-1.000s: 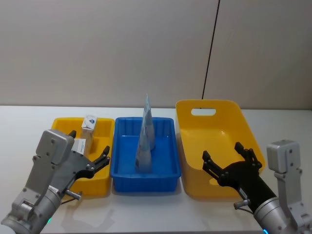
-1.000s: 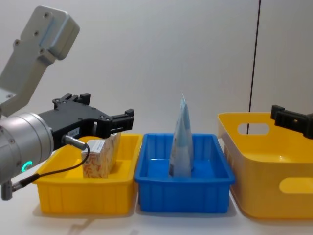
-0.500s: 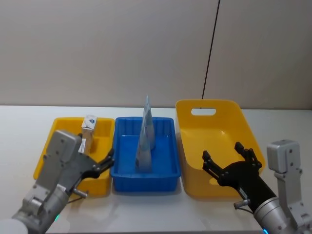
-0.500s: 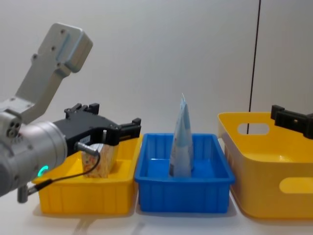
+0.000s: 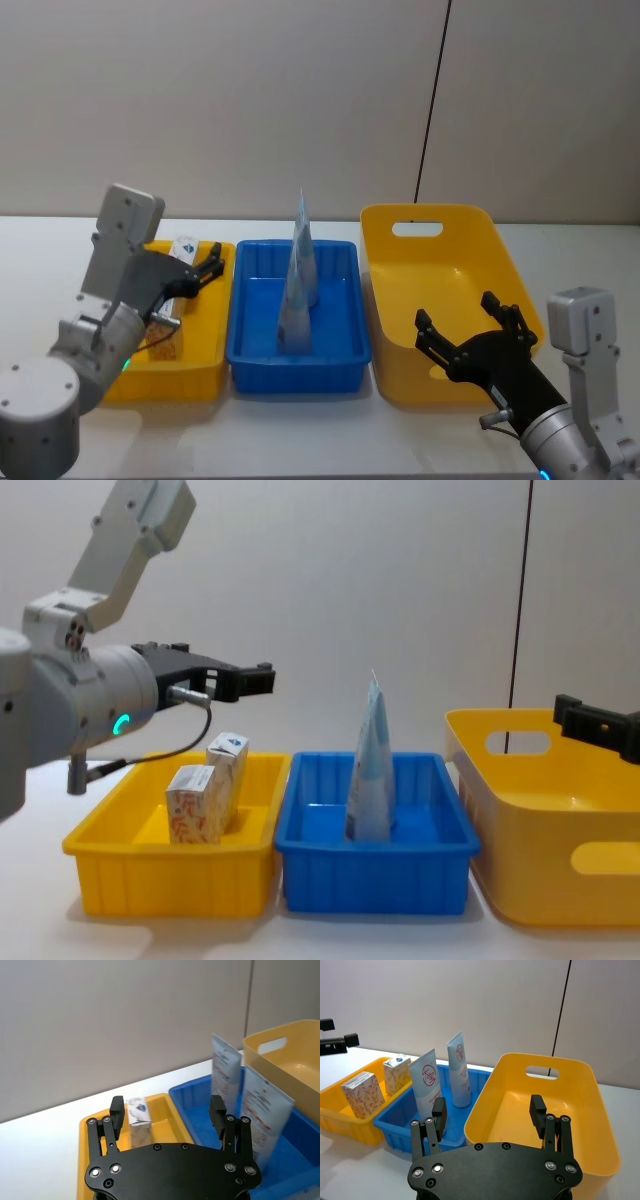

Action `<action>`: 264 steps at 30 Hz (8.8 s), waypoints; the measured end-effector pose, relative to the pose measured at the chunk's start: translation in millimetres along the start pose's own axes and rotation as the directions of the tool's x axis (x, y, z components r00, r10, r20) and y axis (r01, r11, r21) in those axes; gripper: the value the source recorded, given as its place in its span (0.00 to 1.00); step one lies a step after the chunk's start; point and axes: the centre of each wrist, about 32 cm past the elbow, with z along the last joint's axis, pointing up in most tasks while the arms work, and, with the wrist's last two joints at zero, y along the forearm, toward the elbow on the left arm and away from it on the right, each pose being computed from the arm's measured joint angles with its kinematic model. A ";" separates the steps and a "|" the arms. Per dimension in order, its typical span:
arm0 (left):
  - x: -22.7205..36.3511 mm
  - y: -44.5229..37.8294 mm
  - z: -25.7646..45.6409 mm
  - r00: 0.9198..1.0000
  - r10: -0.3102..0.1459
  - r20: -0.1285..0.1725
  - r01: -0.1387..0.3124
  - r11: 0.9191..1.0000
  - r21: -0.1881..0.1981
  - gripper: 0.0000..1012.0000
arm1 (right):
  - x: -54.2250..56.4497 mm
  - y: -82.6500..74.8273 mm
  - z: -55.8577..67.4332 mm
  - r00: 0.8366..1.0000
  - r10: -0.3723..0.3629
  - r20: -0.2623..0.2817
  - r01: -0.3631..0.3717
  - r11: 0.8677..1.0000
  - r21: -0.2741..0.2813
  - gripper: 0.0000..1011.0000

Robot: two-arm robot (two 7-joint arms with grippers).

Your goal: Bimanual collaborative sorting of washing and personal care products

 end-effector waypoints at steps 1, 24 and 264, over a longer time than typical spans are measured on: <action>0.5 -1.3 1.6 1.000 0.009 -0.004 -0.009 1.000 0.005 0.99 | 0.0 0.0 0.0 1.000 0.000 0.000 0.000 1.000 0.000 0.99; 13.4 -24.8 37.2 0.977 0.126 -0.172 -0.098 0.981 0.167 0.99 | 0.0 0.0 0.0 1.000 0.000 0.000 0.000 1.000 0.000 0.99; 89.2 0.9 107.8 0.897 -0.406 0.177 0.367 0.905 0.215 0.39 | 0.0 0.0 0.0 1.000 0.000 0.000 0.000 1.000 0.000 0.99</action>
